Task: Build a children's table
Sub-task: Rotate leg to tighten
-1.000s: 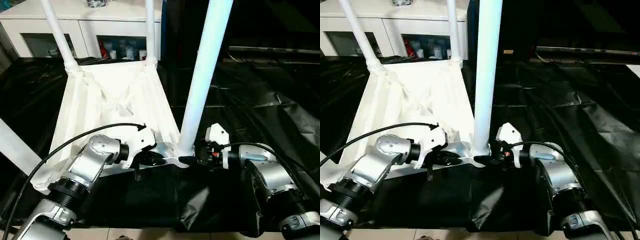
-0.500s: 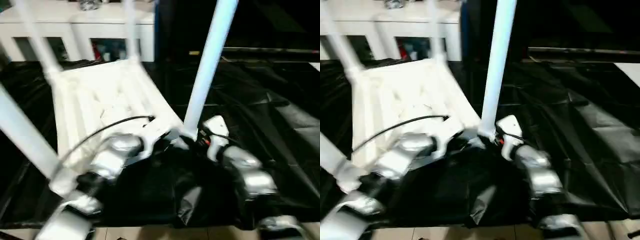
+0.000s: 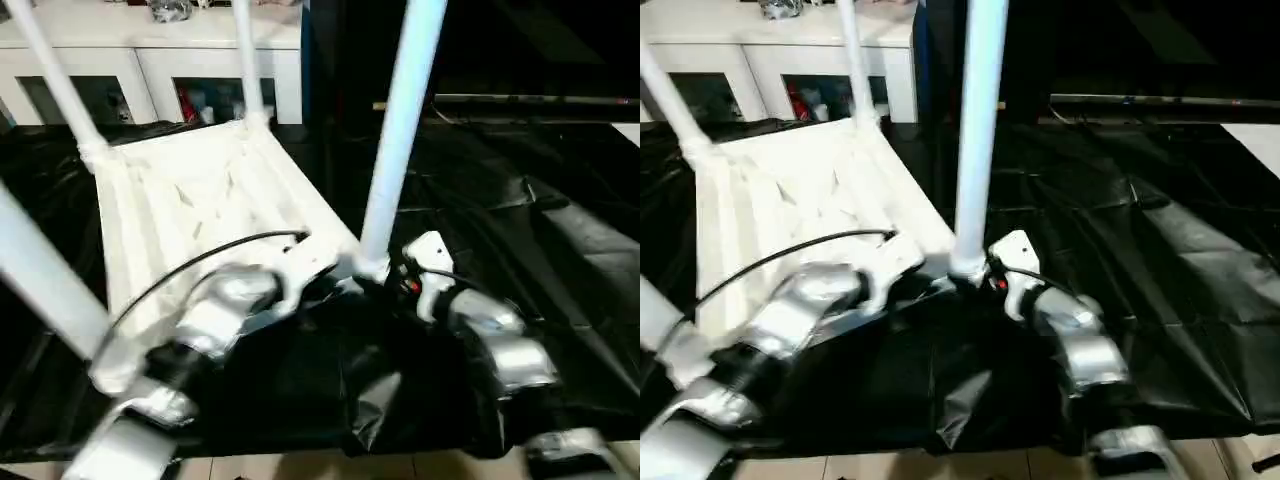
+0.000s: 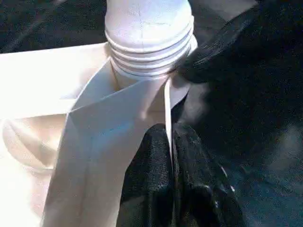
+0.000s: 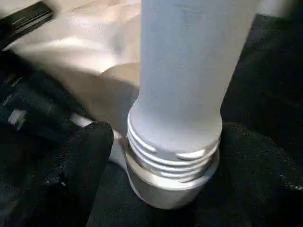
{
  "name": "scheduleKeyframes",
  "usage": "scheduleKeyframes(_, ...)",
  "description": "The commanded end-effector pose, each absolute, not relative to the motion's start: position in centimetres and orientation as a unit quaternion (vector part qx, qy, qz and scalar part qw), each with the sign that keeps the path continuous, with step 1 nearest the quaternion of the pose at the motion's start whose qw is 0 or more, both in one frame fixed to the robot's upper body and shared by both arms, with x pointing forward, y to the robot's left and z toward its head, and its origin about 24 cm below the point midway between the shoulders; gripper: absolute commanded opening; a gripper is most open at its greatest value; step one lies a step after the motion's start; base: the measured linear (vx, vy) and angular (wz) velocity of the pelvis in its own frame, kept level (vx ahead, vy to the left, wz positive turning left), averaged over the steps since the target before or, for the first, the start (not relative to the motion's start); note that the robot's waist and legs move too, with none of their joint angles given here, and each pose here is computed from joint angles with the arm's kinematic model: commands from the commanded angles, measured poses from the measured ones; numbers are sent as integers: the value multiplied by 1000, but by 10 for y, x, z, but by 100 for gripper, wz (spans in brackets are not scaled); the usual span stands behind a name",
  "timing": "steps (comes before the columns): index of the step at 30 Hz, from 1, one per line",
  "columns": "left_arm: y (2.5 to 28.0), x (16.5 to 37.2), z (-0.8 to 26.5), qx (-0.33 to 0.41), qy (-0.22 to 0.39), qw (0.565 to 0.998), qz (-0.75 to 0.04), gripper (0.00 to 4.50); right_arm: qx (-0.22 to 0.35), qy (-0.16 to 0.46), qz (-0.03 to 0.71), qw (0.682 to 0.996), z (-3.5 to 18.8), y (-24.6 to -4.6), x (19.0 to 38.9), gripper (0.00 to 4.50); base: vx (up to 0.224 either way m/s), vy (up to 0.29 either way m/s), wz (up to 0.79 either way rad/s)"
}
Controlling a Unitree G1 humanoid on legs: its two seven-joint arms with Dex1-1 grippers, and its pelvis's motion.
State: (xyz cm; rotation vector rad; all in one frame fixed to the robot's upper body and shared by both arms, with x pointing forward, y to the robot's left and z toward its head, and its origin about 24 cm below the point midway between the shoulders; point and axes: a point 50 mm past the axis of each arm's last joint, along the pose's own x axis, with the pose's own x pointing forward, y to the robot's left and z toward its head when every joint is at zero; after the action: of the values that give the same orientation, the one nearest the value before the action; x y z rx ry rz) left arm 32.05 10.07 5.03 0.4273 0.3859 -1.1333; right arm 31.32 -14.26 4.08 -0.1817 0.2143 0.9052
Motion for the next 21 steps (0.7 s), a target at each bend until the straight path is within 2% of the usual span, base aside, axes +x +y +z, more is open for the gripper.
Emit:
scheduleKeyframes(1, 96, 310, 49, 191, 172, 776, -576, 0, -90, 88, 483, 866, 49, -136, 310, 390, 0, 0, 0)
scheduleKeyframes(5, 107, 297, 52, 166, 177, 742, -625, 0, -102, 94, 525, 840, 56, -151, 305, 390, 0, 0, 0)
scheduleKeyframes(12, 108, 289, 54, 151, 181, 727, -645, 0, -101, 101, 556, 818, 54, -147, 299, 390, 0, 0, 0)
scheduleKeyframes(13, 108, 289, 54, 151, 181, 727, -646, 0, -102, 104, 561, 815, 53, -145, 298, 355, 0, 0, 0)
scheduleKeyframes(16, 108, 290, 54, 155, 180, 729, -642, 0, -97, 111, 570, 808, 49, -141, 297, 350, 0, 0, 0)
scheduleKeyframes(17, 108, 290, 54, 155, 180, 729, -642, 0, -95, 111, 570, 808, 49, -141, 297, 321, 0, 0, 0)
scheduleKeyframes(21, 111, 293, 53, 164, 185, 736, -630, 0, -87, 111, 568, 811, 48, -140, 297, 290, 0, 0, 0)
